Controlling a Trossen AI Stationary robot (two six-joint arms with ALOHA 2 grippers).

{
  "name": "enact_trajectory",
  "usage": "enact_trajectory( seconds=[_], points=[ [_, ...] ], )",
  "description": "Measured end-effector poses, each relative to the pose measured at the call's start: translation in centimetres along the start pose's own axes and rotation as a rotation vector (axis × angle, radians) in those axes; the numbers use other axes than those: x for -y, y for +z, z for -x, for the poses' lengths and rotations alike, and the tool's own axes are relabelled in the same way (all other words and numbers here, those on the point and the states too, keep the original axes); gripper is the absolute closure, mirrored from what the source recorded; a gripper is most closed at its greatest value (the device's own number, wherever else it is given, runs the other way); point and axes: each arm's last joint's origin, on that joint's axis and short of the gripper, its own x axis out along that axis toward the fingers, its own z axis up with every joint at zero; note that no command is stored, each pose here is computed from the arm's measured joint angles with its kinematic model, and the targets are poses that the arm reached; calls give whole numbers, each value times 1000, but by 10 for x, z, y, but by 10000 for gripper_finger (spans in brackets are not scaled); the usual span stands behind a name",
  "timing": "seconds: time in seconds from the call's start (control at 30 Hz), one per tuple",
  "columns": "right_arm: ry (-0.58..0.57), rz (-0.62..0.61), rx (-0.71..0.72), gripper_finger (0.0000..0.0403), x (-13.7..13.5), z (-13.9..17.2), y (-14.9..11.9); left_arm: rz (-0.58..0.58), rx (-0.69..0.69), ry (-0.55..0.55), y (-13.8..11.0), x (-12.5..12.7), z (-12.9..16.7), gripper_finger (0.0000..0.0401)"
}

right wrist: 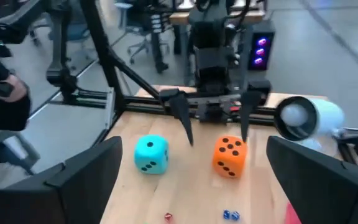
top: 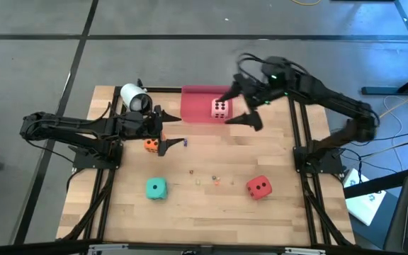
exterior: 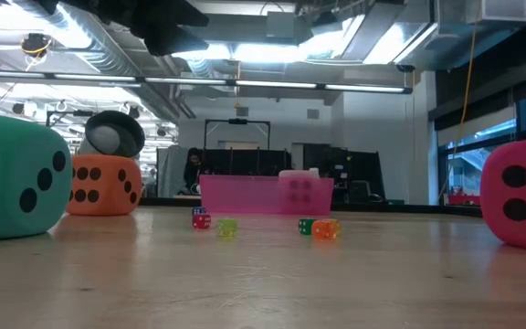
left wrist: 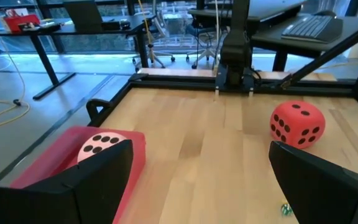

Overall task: Pick & Place Dice
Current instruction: Put the big red dice into the pink bin

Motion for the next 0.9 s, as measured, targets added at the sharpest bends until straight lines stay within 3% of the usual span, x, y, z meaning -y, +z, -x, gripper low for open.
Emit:
enact_trajectory(
  seconds=[0.27, 0.43, 0.7, 0.9],
  points=[
    [-190, -24, 49, 3, -25, 39, -68, 17, 30, -1, 3, 0, 0, 29],
    [-268, -101, 50, 3, -32, 48, -112, 27, 2, -5, -1, 2, -6, 29],
    [-235, -324, -69, 3, -30, 33, -164, 50, -85, -23, -16, 10, -24, 29],
    [-150, -317, -99, 3, -29, 21, -182, 76, -126, -58, -24, 21, -31, 29]
  ],
)
